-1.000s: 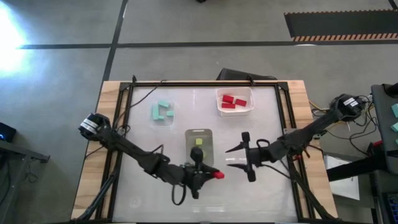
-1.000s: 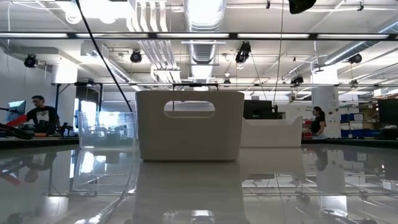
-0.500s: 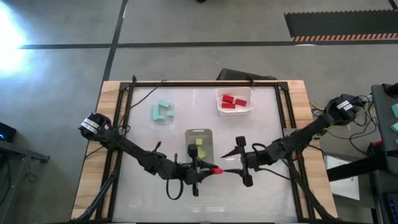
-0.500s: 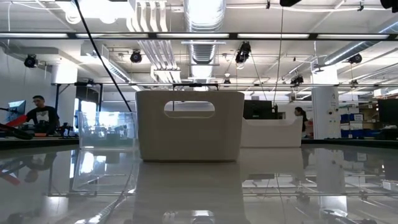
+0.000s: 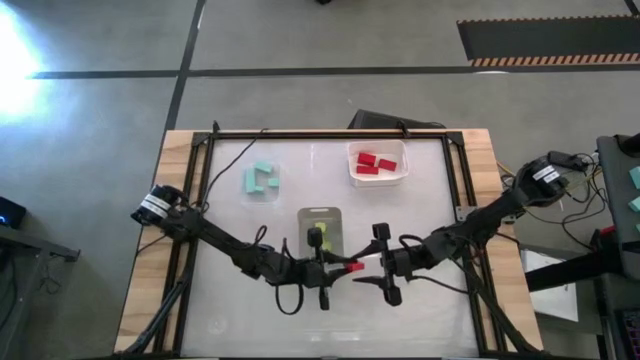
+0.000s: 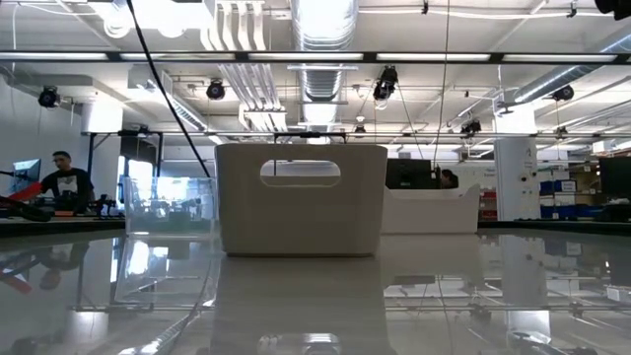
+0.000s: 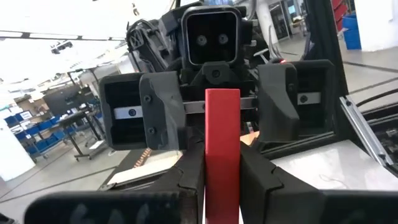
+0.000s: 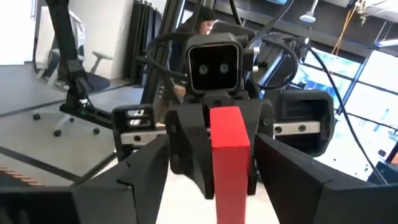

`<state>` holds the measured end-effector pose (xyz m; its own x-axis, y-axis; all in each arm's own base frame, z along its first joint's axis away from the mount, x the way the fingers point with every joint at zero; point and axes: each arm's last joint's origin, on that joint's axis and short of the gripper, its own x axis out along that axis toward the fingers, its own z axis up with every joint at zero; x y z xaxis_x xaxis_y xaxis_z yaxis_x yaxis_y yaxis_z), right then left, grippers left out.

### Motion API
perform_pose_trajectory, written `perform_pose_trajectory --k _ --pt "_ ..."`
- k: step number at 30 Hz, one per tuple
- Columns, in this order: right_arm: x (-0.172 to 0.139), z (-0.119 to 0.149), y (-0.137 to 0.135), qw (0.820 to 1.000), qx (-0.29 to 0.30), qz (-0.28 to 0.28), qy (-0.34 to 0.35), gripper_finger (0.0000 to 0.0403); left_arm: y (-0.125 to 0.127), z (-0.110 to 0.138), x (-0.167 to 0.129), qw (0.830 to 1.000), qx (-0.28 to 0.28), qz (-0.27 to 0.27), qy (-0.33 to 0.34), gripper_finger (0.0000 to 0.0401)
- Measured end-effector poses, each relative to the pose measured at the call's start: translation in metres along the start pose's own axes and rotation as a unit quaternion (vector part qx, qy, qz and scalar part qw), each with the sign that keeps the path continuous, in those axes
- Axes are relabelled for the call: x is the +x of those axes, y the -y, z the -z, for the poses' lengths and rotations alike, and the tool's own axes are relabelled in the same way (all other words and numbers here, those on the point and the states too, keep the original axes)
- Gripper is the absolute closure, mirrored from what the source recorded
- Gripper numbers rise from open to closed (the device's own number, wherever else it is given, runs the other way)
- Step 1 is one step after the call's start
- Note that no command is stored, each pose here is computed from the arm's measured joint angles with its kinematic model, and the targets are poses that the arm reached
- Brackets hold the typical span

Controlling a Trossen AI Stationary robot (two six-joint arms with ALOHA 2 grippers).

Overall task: Sort & place blocks by color
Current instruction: Put the red block into the white bin

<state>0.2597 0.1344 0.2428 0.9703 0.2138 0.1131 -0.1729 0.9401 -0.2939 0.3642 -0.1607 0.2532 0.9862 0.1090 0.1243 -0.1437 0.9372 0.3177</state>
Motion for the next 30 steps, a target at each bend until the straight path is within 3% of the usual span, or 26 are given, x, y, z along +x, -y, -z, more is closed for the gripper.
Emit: perform_pose_trajectory --k 6,10,13,19,24,27,30 --pt "0.001 0.0 0.0 1.0 -0.003 0.002 0.005 0.0226 0.0 0.001 0.0 1.0 0.002 0.0 -0.002 0.0361" --pt "0.0 -0.001 0.001 1.0 -0.001 0.006 0.009 0.0302 0.0 0.002 0.0 1.0 0.002 0.002 -0.002 0.0354" --pt "0.0 -0.002 0.001 1.0 -0.001 0.006 0.011 0.0362 0.0 0.002 0.0 1.0 0.0 0.001 -0.002 0.0318" --pt "-0.003 -0.005 0.003 1.0 0.012 0.004 0.005 0.036 -0.002 0.002 0.0 1.0 0.008 -0.013 -0.013 0.0246" --pt "-0.012 -0.011 0.01 0.999 0.027 0.031 -0.034 0.036 -0.007 -0.001 -0.006 0.991 0.092 -0.058 -0.072 0.0216" --pt "-0.021 -0.014 0.019 0.993 0.028 0.083 -0.083 0.036 -0.011 -0.002 -0.013 0.98 0.147 -0.076 -0.113 0.0209" --pt "-0.033 -0.014 0.036 0.975 0.02 0.166 -0.145 0.036 -0.018 -0.005 -0.021 0.974 0.169 -0.074 -0.132 0.0208"
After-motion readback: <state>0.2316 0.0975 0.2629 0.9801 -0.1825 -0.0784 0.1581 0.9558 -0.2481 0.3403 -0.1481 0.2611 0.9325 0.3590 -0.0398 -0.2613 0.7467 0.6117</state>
